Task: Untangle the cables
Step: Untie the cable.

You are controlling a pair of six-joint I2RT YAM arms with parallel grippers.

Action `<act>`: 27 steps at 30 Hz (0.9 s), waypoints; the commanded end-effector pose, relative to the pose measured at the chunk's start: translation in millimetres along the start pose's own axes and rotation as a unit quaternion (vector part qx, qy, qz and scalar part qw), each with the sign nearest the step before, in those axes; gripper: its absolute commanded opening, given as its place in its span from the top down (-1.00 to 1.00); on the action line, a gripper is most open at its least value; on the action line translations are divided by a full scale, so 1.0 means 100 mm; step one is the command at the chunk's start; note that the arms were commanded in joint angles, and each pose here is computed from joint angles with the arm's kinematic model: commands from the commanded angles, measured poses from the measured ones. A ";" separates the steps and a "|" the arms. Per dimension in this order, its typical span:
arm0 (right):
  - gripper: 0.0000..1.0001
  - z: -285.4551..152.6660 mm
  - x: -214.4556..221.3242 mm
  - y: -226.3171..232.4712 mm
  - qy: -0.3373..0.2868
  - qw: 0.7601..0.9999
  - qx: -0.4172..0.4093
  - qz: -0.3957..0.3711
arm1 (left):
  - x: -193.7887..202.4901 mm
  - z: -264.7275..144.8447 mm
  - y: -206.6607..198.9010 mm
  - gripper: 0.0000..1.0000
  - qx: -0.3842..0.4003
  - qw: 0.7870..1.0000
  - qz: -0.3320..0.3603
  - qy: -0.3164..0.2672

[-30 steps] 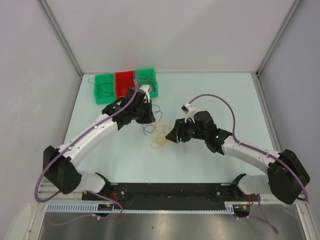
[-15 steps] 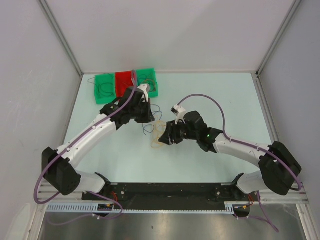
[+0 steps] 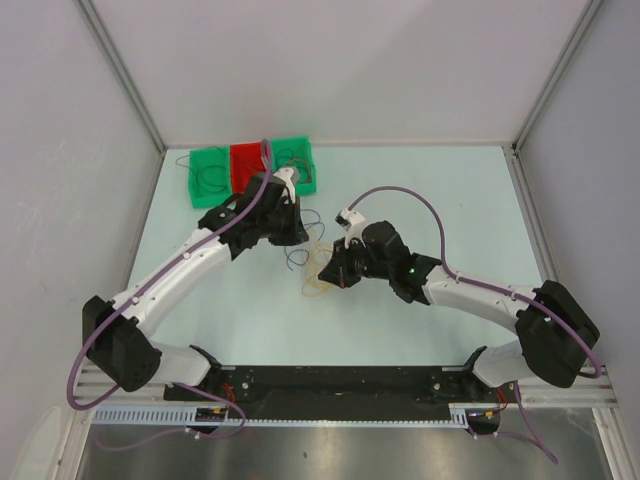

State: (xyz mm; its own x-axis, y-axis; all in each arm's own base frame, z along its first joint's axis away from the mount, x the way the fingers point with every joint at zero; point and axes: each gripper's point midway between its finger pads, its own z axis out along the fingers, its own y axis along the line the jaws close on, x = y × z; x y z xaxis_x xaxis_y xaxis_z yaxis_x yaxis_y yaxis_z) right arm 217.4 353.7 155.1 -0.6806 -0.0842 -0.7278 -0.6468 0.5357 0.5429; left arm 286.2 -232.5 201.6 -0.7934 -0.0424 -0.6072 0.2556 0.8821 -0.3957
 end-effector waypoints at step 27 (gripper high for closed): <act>1.00 -1.17 -2.01 1.47 -0.223 0.963 -0.118 -0.099 | -0.35 -0.87 0.06 -0.66 -0.005 0.990 -0.004 -0.143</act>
State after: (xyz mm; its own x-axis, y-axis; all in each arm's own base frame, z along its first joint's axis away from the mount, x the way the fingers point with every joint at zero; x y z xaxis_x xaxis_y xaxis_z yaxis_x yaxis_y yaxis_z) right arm 223.1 365.0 362.7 -0.4558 0.1458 -0.8781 -0.8020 0.3608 0.4761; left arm 269.6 -200.5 276.2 -0.6420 -0.1525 -0.7514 0.2789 0.8664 -0.4141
